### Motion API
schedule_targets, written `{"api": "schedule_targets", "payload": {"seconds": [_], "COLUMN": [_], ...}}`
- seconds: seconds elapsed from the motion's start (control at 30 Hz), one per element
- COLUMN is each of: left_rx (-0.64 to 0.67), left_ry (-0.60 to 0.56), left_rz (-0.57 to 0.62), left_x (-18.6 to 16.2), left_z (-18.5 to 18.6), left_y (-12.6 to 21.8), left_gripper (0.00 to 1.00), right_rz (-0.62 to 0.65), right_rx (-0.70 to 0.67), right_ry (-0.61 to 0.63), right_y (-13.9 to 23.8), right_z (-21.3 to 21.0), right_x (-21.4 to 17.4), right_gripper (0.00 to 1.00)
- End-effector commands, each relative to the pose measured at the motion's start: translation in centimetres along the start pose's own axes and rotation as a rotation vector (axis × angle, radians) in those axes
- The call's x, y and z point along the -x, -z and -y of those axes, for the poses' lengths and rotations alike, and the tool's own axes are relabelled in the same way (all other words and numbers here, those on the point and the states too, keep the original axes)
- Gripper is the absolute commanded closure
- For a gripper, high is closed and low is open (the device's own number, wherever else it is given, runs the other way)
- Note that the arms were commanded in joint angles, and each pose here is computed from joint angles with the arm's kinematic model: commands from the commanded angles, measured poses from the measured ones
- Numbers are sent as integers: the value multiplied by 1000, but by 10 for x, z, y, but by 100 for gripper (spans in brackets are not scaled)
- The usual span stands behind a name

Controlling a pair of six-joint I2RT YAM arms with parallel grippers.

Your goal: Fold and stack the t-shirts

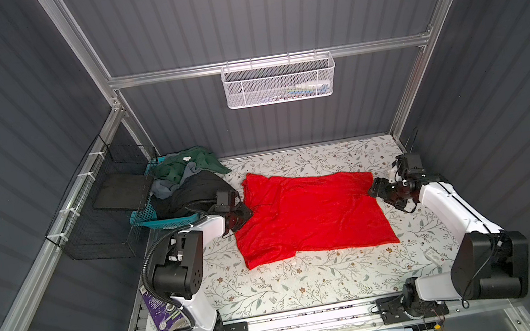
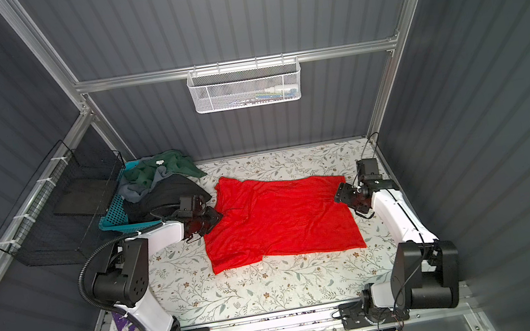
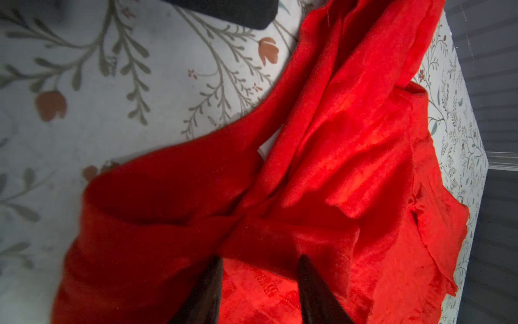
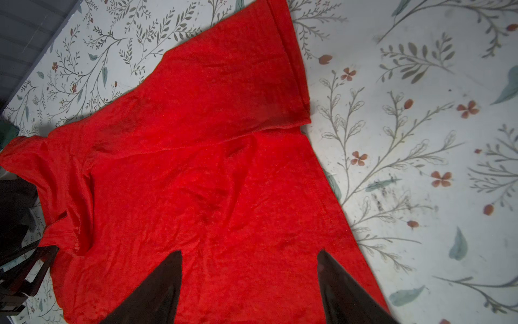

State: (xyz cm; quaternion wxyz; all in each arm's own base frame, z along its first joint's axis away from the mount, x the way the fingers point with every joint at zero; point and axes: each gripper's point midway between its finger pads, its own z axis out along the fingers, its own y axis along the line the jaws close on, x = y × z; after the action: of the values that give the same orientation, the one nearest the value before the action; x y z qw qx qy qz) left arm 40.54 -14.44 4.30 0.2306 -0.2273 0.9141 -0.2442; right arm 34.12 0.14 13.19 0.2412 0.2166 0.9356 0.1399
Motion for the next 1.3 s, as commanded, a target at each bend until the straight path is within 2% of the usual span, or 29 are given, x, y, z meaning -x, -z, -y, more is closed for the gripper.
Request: {"api": "schedule_targets", "payload": {"seconds": [0.0, 0.2, 0.37, 0.53, 0.8, 1.03, 1.27], "left_rx": [15, 8, 2, 12, 42, 37, -52], "left_ry": [-9, -8, -13, -22, -39, -37, -4], "left_rz": [10, 8, 19, 24, 53, 68, 52], "left_x": [3, 6, 10, 12, 18, 21, 19], "left_z": [-3, 0, 3, 3, 0, 1, 17], "left_y": [4, -2, -2, -2, 0, 1, 2], "left_gripper": [56, 64, 79, 82, 82, 61, 57], "right_rz": [2, -1, 0, -1, 1, -4, -6], "right_rx": [-3, 1, -4, 1, -1, 1, -1], "right_ry": [11, 10, 12, 11, 14, 8, 8], "right_y": [1, 1, 1, 1, 1, 0, -1], "right_z": [1, 0, 1, -1, -1, -1, -1], "right_x": [-3, -4, -3, -2, -1, -1, -2], "right_gripper": [24, 24, 24, 24, 24, 24, 24]}}
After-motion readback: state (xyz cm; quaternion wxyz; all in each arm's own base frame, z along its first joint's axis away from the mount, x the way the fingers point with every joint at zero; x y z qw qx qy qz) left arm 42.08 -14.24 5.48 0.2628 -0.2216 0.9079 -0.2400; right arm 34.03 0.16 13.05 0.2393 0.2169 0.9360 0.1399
